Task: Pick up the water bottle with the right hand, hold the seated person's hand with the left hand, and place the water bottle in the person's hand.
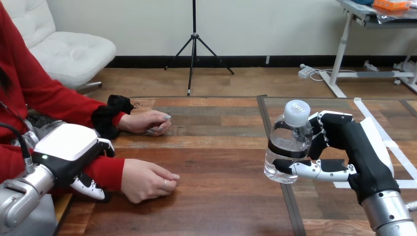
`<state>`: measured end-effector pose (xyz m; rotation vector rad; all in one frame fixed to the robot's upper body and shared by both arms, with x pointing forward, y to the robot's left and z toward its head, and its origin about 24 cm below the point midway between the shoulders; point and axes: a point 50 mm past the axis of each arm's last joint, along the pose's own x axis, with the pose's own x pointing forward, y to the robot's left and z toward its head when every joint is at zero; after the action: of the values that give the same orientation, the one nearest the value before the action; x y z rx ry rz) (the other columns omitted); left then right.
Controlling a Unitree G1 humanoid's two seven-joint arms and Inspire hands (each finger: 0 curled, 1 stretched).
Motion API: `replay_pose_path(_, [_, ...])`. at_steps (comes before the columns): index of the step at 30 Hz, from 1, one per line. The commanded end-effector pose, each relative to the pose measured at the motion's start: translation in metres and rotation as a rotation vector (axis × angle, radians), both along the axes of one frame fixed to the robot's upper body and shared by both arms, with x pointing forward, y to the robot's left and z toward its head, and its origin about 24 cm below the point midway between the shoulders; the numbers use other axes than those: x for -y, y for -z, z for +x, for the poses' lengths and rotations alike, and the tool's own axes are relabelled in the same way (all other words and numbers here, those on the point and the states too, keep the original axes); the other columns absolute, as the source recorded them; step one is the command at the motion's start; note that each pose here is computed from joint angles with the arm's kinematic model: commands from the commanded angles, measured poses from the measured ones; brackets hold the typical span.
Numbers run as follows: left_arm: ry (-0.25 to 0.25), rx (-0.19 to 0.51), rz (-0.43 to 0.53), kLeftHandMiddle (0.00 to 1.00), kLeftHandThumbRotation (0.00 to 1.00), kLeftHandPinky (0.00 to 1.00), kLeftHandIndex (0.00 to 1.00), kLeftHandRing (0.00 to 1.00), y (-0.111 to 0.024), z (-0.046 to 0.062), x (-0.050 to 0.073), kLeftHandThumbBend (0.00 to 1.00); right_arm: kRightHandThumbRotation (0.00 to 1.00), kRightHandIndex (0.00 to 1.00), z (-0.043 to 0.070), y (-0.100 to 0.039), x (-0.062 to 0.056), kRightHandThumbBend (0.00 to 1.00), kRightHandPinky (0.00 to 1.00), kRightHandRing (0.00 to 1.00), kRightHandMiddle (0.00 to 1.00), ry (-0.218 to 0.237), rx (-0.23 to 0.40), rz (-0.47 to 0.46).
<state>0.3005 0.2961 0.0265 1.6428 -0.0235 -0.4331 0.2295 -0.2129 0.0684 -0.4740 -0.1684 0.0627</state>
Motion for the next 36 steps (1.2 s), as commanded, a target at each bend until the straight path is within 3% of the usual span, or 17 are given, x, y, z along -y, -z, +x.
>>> replay_pose_path(1, [-0.007,0.083,-0.066,0.56,0.31,0.48,0.58,0.51,-0.0121,0.0129,0.0097,0.84,0.00,0.42,0.0097,-0.0317,-0.0135,0.82,0.30,0.34,0.41,-0.049,0.147,0.021])
replay_pose_path(36, [0.006,0.077,-0.122,0.42,0.23,0.34,0.43,0.37,-0.0097,0.0115,0.0154,0.72,0.00,0.43,0.0165,-0.0325,-0.0182,0.81,0.32,0.37,0.44,-0.061,0.160,0.035])
